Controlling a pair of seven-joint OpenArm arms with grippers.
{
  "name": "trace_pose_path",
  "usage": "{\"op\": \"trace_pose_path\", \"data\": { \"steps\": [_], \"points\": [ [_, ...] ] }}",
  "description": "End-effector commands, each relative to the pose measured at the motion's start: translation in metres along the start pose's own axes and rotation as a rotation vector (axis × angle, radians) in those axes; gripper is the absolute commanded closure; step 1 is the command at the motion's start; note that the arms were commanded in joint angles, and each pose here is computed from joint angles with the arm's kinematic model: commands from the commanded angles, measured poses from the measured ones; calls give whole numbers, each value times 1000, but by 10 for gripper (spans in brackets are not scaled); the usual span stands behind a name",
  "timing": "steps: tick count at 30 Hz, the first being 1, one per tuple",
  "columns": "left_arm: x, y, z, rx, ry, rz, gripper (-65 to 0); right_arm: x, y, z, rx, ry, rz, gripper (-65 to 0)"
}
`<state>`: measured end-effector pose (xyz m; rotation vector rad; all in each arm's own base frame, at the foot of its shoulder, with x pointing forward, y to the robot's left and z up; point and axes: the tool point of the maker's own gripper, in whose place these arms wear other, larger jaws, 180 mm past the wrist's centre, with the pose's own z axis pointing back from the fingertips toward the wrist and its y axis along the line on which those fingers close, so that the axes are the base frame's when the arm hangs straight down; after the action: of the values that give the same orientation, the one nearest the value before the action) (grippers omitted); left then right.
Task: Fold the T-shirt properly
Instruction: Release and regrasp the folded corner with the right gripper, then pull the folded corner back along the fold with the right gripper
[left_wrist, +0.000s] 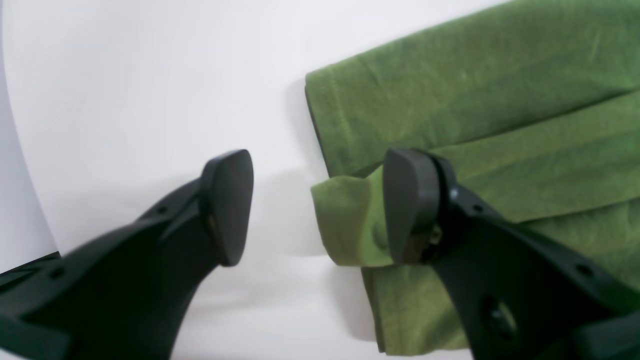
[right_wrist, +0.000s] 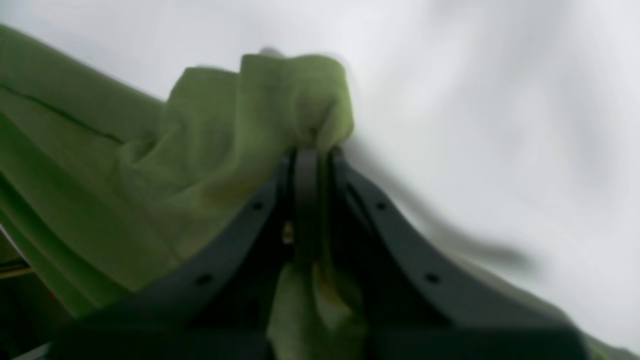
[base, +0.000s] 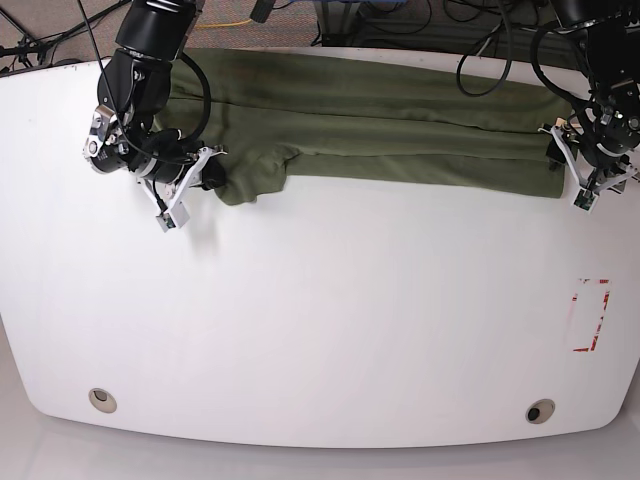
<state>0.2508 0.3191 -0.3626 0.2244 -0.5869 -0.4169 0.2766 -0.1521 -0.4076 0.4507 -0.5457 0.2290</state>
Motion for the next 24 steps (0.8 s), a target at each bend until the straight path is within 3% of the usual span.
{"op": "trace_pose_path", "data": {
  "steps": [1, 6, 14, 19, 24],
  "points": [
    [9, 9, 5, 25, -26, -11, -383, 33, 1, 21, -39, -98, 75, 0],
    [-1, 6, -2, 5, 1, 7, -383, 36, 12, 40, -77, -128, 143, 0],
    [-20, 1, -13, -28, 48, 44, -383, 8, 28, 59, -105, -73, 192, 0],
    [-23, 0, -15, -35, 56, 51, -383, -10, 45, 62, -16, -81, 156, 0],
    [-20, -4, -17, -44, 53, 41, -383, -18, 36, 73, -21, -99, 110, 0]
  ]
}}
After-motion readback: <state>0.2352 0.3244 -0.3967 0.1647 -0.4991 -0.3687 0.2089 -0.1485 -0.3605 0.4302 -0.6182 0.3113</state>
